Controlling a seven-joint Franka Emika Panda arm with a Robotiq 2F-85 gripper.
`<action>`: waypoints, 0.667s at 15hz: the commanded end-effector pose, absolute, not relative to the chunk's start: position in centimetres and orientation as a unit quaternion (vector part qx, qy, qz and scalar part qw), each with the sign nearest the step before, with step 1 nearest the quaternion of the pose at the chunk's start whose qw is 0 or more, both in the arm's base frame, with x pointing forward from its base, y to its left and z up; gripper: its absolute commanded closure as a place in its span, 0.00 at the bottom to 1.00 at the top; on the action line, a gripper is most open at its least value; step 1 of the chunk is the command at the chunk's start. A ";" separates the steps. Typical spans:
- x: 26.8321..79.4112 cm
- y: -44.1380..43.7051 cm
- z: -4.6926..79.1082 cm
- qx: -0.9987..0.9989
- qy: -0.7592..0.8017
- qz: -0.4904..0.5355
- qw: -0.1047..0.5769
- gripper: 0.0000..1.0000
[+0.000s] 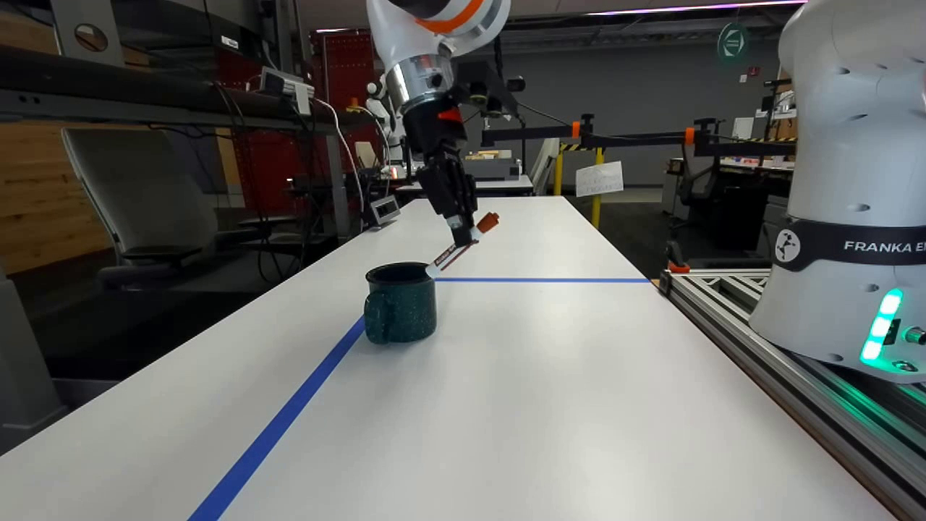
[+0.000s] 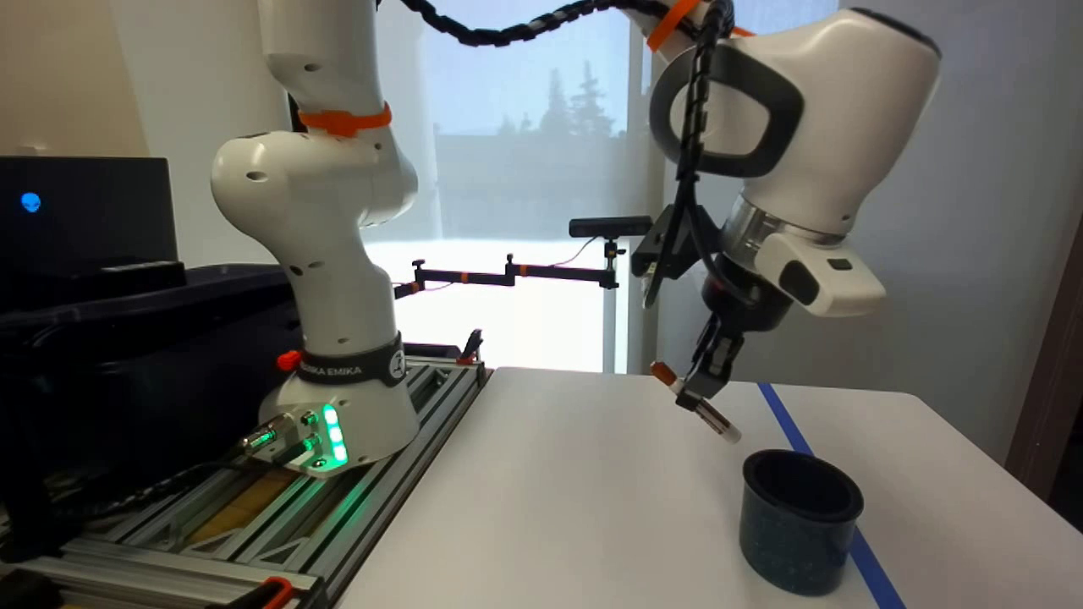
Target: Remove the marker from the mug
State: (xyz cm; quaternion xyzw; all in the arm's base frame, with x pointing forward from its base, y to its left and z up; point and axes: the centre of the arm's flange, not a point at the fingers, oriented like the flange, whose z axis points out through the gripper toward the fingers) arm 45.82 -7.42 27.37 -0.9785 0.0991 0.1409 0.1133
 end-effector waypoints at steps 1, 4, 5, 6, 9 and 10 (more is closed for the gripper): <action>40.7 -6.2 26.1 -0.983 0.039 0.098 0.149 0.95; 39.3 -6.7 23.8 -0.982 -0.003 0.065 0.176 0.95; 39.0 -7.0 23.2 -0.981 -0.014 0.050 0.185 0.95; 38.7 -7.3 22.4 -0.980 -0.023 0.035 0.192 0.95; 38.0 -8.3 20.9 -0.978 -0.057 0.000 0.200 0.95; 37.7 -8.6 20.6 -0.977 -0.069 -0.008 0.201 0.95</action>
